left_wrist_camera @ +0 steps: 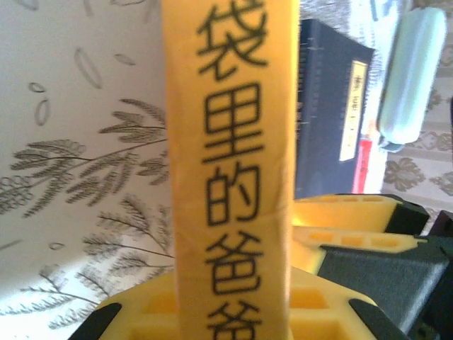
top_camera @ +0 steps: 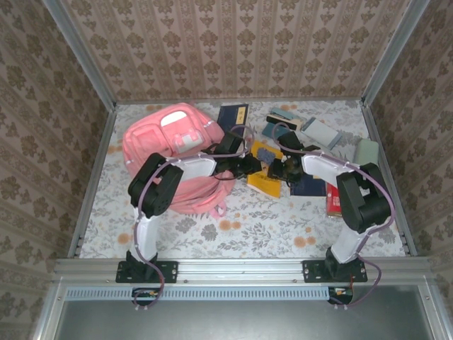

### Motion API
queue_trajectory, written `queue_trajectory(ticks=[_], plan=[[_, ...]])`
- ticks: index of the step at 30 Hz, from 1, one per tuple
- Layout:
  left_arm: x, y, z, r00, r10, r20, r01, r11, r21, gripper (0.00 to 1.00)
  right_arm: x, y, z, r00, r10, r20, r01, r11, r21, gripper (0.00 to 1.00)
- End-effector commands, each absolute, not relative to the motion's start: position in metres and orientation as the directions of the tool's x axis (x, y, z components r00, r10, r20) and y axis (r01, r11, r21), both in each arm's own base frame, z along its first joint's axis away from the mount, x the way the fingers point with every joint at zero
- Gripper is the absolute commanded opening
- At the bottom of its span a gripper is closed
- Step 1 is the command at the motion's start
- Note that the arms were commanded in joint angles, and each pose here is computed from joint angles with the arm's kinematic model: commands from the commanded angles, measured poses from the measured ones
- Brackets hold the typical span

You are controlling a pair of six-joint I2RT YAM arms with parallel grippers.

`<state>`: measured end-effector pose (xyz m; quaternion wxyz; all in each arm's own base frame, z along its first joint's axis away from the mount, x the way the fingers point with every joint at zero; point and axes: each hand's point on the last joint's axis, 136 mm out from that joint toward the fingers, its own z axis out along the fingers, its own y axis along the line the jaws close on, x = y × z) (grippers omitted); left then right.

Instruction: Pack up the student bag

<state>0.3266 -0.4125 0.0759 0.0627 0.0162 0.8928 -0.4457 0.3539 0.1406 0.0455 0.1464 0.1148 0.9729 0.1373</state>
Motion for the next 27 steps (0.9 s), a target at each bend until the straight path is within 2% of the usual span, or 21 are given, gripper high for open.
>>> queue_trajectory(ticks=[1, 4, 9, 17, 22, 27], plan=[[0.332, -0.414, 0.145, -0.969, -0.021, -0.244, 0.202, 0.494, -0.846, 0.0, 0.361, 0.157, 0.086, -0.907, 0.28, -0.315, 0.121, 0.889, 0.441, 0.53], [0.334, -0.405, 0.172, -0.961, -0.046, -0.271, 0.222, 0.45, -0.865, 0.0, 0.367, 0.161, 0.115, -0.877, 0.325, -0.354, 0.086, 0.831, 0.55, 0.63], [0.333, -0.391, 0.224, -0.947, -0.065, -0.315, 0.276, 0.336, -0.901, 0.0, 0.379, 0.168, 0.167, -0.826, 0.435, -0.358, -0.003, 0.632, 0.775, 0.73], [0.33, -0.384, 0.274, -0.934, -0.073, -0.349, 0.328, 0.209, -0.921, 0.0, 0.39, 0.184, 0.215, -0.819, 0.459, -0.345, -0.135, 0.43, 0.893, 0.74], [0.328, -0.385, 0.28, -0.935, -0.066, -0.349, 0.333, 0.177, -0.926, 0.0, 0.397, 0.189, 0.237, -0.825, 0.473, -0.308, -0.185, 0.287, 0.94, 0.75], [0.327, -0.386, 0.283, -0.936, -0.058, -0.346, 0.335, 0.151, -0.93, 0.0, 0.398, 0.194, 0.251, -0.844, 0.45, -0.291, -0.218, 0.208, 0.954, 0.73]])
